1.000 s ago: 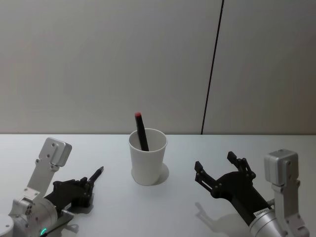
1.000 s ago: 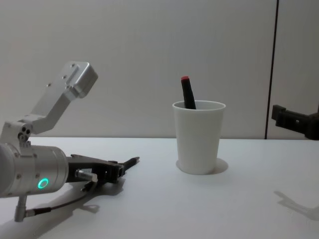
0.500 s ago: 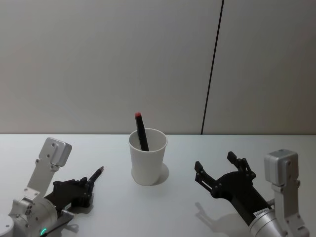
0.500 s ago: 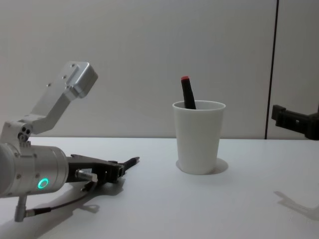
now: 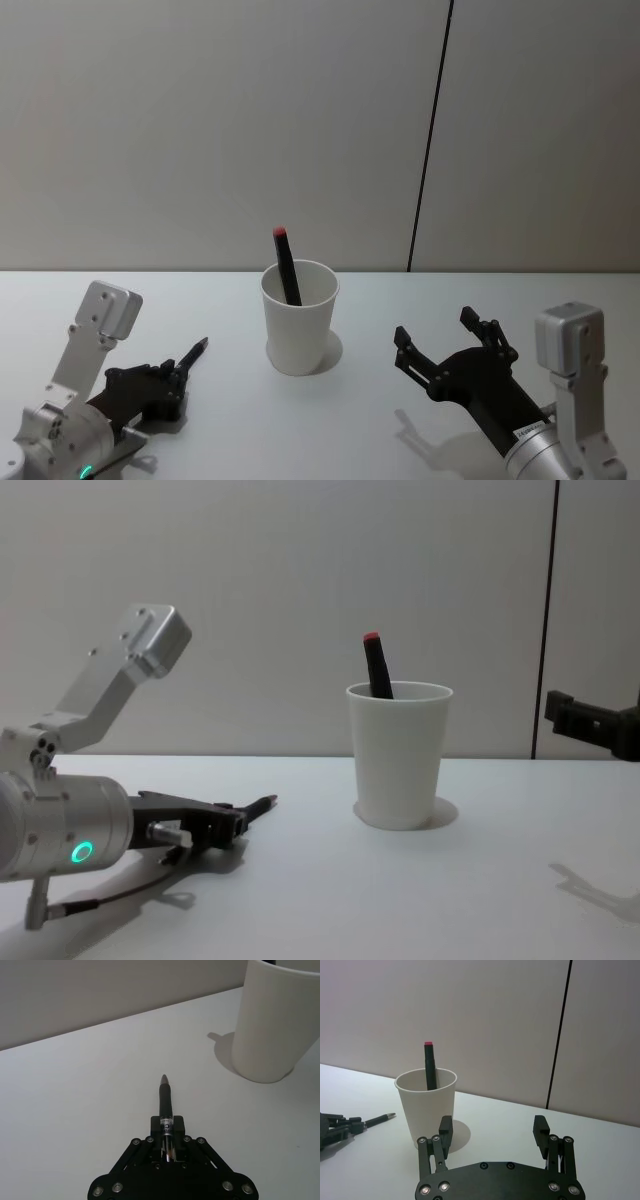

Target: Place the pen into the pen holder.

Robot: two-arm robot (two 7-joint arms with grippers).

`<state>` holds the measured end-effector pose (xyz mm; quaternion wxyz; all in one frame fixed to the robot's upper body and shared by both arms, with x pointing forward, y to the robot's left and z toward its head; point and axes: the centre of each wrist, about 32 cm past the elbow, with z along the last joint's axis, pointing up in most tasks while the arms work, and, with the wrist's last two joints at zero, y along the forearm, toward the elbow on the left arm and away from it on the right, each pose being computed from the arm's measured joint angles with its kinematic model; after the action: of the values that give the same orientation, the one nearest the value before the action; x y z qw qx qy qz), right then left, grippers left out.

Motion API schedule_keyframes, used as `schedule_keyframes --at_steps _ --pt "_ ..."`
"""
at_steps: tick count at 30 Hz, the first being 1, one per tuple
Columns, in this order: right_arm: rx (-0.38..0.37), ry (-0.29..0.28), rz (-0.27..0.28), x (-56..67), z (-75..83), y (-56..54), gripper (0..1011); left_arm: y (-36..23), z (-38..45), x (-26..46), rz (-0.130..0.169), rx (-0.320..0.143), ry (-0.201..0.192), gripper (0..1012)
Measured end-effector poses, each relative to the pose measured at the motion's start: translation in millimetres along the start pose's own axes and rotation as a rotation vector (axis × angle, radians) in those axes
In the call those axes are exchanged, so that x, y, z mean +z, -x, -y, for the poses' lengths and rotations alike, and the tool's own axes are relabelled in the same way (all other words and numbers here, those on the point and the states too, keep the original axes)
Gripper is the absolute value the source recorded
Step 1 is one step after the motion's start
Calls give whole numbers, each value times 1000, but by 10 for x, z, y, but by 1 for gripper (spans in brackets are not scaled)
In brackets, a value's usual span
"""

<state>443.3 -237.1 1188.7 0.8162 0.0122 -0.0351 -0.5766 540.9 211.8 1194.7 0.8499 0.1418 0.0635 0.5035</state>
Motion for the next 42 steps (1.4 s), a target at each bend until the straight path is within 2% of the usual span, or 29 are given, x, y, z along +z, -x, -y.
schedule_keyframes --at_steps 8,10,14,20,21,24,27,28,29,30,33,37,42 --pt "0 0 0 0 0 0 1001 0 -72 -45 2 24 44 146" --pt "0 0 0 0 0 0 1001 -2 -108 -60 2 36 73 146" --pt "0 0 0 0 0 0 1001 -6 -140 -65 2 47 107 146" --pt "0 0 0 0 0 0 1001 -22 -206 -34 2 62 198 146" --pt "0 0 0 0 0 0 1001 -22 -206 -34 2 62 198 146" --pt "0 0 0 0 0 0 1001 -42 -237 17 0 57 257 146" --pt "0 0 0 0 0 0 1001 -57 -250 49 -1 48 292 146" --pt "0 0 0 0 0 0 1001 -71 -257 81 0 39 318 146" --pt "0 0 0 0 0 0 1001 -76 -259 91 0 34 328 146" --pt "0 0 0 0 0 0 1001 -91 -263 123 2 21 354 146" --pt "0 0 0 0 0 0 1001 -117 -264 179 7 -5 394 146" --pt "0 0 0 0 0 0 1001 -145 -260 244 14 -38 437 146" --pt "2 0 -3 1 -1 1 1001 -204 -237 340 30 -102 499 146"
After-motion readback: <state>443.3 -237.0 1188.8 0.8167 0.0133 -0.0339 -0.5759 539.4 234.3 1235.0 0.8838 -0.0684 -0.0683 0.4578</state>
